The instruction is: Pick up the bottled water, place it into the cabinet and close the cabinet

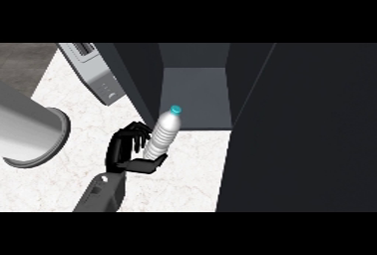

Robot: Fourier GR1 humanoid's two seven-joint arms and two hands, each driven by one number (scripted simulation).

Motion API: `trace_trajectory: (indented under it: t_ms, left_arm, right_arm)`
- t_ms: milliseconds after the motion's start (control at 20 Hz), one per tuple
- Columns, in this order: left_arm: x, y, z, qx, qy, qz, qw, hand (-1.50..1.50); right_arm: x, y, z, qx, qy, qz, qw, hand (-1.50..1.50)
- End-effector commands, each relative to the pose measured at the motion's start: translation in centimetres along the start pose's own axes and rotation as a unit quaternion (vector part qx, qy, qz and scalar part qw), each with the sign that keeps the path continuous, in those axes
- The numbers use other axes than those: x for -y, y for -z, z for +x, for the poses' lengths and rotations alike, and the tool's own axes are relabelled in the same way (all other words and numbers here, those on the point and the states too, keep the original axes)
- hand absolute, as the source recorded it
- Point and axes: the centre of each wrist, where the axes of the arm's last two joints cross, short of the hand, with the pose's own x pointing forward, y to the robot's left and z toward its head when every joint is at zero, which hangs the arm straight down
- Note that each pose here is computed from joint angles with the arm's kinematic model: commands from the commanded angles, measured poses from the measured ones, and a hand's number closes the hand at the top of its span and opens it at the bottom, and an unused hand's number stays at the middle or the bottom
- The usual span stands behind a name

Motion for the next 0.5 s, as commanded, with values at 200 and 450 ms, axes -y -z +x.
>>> trace_trajectory:
  t_ms: [200, 450]
  left_arm:
    - [5.8, 2.9, 4.5, -0.004, -0.076, -0.005, 0.9971, 1.50]
    - [6.5, 4.7, 7.2, -0.011, -0.060, 0.006, 0.9981, 1.50]
  right_arm:
    - [0.0, -1.3, 2.2, 0.028, -0.019, -0.017, 0.999, -1.50]
    - [0.1, -1.3, 1.9, 0.022, -0.020, -0.015, 0.999, -1.50]
